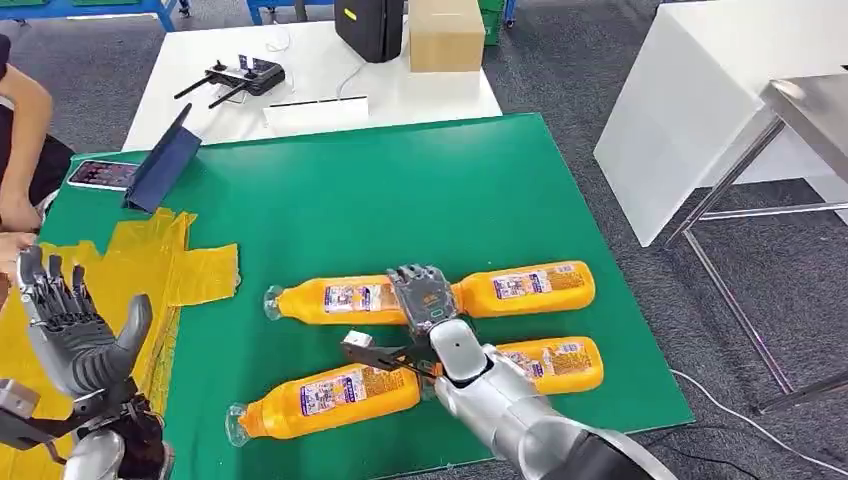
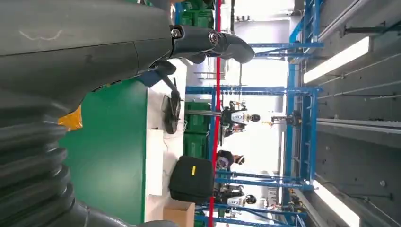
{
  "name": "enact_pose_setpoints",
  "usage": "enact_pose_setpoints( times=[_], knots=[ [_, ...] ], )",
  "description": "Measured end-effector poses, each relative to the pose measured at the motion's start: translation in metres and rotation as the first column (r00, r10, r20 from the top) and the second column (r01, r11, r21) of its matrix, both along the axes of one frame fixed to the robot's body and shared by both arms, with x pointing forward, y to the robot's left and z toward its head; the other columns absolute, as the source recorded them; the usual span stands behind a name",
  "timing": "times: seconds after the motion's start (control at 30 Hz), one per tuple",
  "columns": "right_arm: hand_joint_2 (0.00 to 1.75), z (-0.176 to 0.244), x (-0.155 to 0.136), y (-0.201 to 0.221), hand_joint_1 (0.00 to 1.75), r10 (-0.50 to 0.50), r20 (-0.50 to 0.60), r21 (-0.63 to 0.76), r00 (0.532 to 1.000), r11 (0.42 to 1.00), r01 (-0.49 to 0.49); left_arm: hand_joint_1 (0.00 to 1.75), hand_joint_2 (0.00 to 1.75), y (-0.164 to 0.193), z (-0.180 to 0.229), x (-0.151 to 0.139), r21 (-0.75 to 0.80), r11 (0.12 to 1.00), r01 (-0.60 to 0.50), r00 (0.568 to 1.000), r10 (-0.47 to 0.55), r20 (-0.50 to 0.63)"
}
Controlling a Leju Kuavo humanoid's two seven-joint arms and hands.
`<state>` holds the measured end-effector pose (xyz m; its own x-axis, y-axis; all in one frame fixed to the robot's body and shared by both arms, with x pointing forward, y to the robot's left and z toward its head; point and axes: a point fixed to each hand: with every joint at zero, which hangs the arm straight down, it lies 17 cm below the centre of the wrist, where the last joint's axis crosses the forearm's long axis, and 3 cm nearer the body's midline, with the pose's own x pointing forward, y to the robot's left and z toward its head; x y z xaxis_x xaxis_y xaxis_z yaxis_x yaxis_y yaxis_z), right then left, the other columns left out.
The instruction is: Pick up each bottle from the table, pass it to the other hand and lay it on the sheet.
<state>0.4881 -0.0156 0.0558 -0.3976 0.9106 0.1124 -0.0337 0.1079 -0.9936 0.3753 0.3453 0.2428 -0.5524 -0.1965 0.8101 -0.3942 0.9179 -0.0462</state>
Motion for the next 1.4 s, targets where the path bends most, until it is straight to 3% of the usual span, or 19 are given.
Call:
enact_pose_setpoints(
  times=[0.1, 0.2, 0.27, 0.47, 0.57, 0.77, 1.1, 1.23, 1.4],
  knots=[
    [1.75, 0.029, 0.0, 0.002, 1.75, 0.013, 0.079, 0.18, 0.997, 0.983, -0.027, 0.0, 1.75, -0.002, 0.001, -0.004, 0.01, 1.0, 0.003, 1.0, -0.003, 0.001],
    [1.75, 0.047, -0.004, 0.003, 1.75, 0.025, 0.083, 0.343, 0.996, 0.938, -0.052, 0.0, 1.75, -0.011, 0.0, -0.005, 0.024, 0.999, 0.031, 1.0, -0.031, -0.005],
    [1.75, 0.065, -0.004, -0.002, 1.75, 0.012, 0.089, 0.486, 0.996, 0.872, -0.054, 0.0, 1.75, -0.021, -0.003, -0.004, 0.031, 0.998, 0.059, 0.998, -0.059, -0.019],
    [1.75, 0.099, -0.018, -0.017, 1.75, -0.029, 0.106, 0.737, 0.994, 0.673, -0.059, 0.0, 1.75, -0.071, -0.012, 0.004, 0.054, 0.976, 0.211, 0.976, -0.207, -0.075],
    [1.75, 0.112, -0.03, -0.022, 1.75, -0.023, 0.099, 0.829, 0.995, 0.554, -0.07, 0.0, 1.75, -0.095, -0.018, 0.007, 0.029, 0.958, 0.286, 0.954, -0.282, -0.098],
    [1.75, 0.131, -0.054, -0.028, 1.75, 0.003, 0.103, 0.916, 0.995, 0.389, -0.096, 0.0, 1.75, -0.119, -0.032, 0.01, -0.053, 0.919, 0.39, 0.909, -0.394, -0.139],
    [1.75, 0.139, -0.07, -0.028, 1.75, 0.046, 0.117, 0.93, 0.992, 0.347, -0.126, 0.0, 1.75, -0.151, -0.044, 0.02, -0.161, 0.822, 0.547, 0.807, -0.568, -0.16],
    [1.75, 0.14, -0.072, -0.025, 1.75, 0.056, 0.12, 0.929, 0.991, 0.347, -0.132, 0.0, 1.75, -0.155, -0.045, 0.022, -0.164, 0.81, 0.563, 0.794, -0.585, -0.163],
    [1.75, 0.139, -0.075, -0.01, 1.75, 0.086, 0.144, 0.901, 0.986, 0.401, -0.166, 0.0, 1.75, -0.159, -0.042, 0.025, -0.21, 0.773, 0.598, 0.767, -0.629, -0.13]
  ],
)
